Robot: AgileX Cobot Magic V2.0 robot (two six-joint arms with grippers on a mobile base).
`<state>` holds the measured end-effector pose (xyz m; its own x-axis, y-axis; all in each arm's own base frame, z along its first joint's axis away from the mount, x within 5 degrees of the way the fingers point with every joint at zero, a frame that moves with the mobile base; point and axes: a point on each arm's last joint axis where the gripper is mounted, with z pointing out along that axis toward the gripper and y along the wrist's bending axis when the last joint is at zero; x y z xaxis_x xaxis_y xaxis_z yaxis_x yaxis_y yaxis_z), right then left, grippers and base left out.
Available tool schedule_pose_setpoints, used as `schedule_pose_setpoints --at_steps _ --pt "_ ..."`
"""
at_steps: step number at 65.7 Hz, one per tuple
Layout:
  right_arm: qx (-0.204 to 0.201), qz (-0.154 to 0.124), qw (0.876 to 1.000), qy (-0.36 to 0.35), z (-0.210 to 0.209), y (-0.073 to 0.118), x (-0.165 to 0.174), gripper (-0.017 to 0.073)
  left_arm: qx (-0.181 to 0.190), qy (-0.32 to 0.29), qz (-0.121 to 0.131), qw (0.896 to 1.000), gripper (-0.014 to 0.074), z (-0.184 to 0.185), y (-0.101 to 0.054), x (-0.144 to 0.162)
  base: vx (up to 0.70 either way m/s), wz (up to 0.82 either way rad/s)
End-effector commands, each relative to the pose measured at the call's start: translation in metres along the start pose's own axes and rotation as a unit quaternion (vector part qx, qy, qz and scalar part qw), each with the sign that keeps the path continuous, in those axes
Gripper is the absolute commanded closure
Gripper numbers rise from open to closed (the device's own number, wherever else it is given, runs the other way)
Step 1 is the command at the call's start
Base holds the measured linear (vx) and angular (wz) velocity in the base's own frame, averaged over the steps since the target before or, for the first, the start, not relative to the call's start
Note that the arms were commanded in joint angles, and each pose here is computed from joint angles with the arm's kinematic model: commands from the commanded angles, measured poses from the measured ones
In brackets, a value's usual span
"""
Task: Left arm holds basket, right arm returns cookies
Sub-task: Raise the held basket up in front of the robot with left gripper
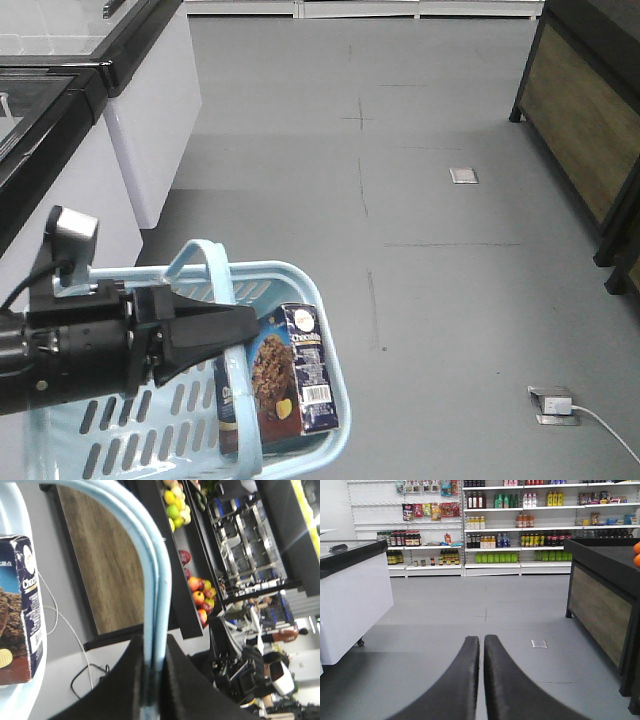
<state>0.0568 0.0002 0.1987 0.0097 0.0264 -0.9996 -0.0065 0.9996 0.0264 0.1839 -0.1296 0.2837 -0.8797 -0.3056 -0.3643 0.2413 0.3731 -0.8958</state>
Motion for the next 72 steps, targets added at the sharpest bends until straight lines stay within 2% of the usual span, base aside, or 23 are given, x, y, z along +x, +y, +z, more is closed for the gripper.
schedule_pose_setpoints --at_steps 1,15,22,31,58,72 --pt "-0.003 -0.008 0.999 -0.032 0.0 0.001 -0.001 0.057 0.051 -0.003 -0.013 0.999 0.0597 0.008 -0.02 0.002 0.0 0.0" --pt "-0.003 -0.008 0.999 -0.032 0.0 0.001 -0.001 0.057 0.021 0.069 -0.012 0.997 0.0597 0.042 -0.007 0.024 0.0 0.0" --pt "-0.003 -0.008 0.999 -0.032 0.0 0.001 -0.001 0.057 0.0 0.086 -0.019 0.996 0.0597 0.054 0.003 0.03 0.0 0.0" --pt "-0.003 -0.008 0.999 -0.032 0.0 0.001 -0.001 0.057 -0.01 0.097 -0.029 0.995 0.0597 0.061 0.011 0.03 0.0 0.0" --pt "-0.003 -0.008 0.999 -0.032 0.0 0.001 -0.001 0.057 0.012 0.114 -0.026 0.993 0.0597 0.06 0.007 0.033 0.0 0.0" --pt "-0.003 -0.008 0.999 -0.032 0.0 0.001 -0.001 0.057 0.036 0.11 -0.012 0.993 0.0597 0.062 -0.007 0.025 0.0 0.0"
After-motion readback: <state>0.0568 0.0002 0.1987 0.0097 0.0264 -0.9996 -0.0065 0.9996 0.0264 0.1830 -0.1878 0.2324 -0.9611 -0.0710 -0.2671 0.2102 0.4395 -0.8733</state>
